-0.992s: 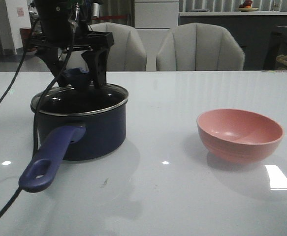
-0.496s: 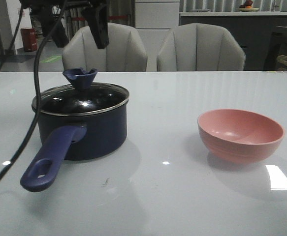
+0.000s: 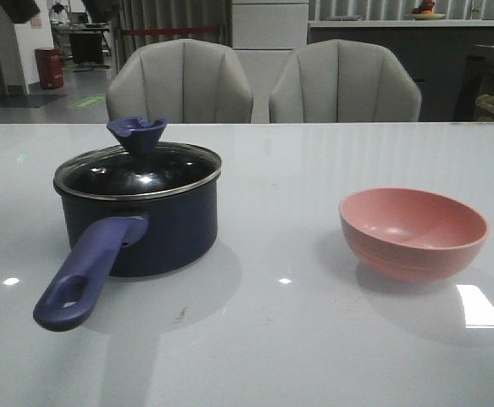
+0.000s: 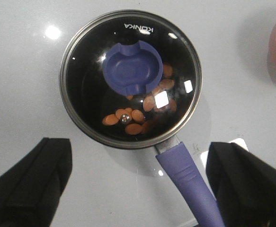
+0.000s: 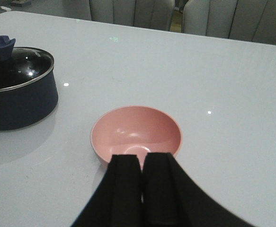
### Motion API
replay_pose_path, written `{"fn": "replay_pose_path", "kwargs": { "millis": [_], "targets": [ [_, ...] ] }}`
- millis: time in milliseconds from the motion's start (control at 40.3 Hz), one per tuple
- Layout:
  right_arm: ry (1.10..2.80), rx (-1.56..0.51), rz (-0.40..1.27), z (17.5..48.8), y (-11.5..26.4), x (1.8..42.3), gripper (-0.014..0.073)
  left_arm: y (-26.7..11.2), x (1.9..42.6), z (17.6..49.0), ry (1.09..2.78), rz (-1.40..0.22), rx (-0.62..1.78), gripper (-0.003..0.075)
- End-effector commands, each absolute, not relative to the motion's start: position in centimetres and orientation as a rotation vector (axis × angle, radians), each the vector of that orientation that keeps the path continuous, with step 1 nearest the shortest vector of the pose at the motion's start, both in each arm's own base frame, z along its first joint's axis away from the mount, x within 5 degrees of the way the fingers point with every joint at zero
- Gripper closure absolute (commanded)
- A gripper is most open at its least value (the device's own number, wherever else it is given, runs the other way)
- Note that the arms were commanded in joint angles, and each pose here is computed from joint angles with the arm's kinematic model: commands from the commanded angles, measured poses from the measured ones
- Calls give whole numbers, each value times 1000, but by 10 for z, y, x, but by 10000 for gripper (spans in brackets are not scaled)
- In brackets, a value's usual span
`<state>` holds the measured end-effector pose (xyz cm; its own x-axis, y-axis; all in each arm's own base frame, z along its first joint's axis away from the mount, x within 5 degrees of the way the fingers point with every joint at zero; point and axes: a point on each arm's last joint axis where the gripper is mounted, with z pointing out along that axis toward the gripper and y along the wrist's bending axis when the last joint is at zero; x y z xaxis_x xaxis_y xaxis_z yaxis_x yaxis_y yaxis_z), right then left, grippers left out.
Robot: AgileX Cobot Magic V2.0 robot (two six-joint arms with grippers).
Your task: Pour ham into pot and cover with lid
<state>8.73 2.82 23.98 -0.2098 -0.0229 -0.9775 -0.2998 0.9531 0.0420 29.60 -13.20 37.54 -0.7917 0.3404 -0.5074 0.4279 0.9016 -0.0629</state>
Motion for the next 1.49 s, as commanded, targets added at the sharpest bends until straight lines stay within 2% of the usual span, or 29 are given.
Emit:
{"fn": "replay_pose_path", "kwargs": {
  "millis": [0,174,397,595,720,844,943,1117,1166,1464],
  "targets": [
    [1680,-209,246,255,27,90,450,-117,264,401,2390,-254,518,118],
    [1680,-209,246,255,27,90,450,-97,221,386,2311,-246,498,118],
    [1680,-209,246,255,27,90,450,-74,168,365,2115,-272,445,118],
    [1680,-209,246,255,27,90,450,-55,118,343,1882,-373,345,123],
    [1680,-209,246,255,27,90,450,-42,88,318,1781,-382,321,179],
    [1680,-209,246,255,27,90,450,-30,62,297,1693,-393,307,270],
    [1680,-209,246,255,27,90,450,-24,46,286,1625,-401,296,376],
    [1680,-209,246,255,27,90,450,-19,35,278,1563,-403,289,619],
    [1680,-209,246,255,27,90,450,-19,35,277,1567,-403,290,601],
    [1680,-209,246,255,27,90,450,-19,35,276,1568,-403,290,601]
  ]
}}
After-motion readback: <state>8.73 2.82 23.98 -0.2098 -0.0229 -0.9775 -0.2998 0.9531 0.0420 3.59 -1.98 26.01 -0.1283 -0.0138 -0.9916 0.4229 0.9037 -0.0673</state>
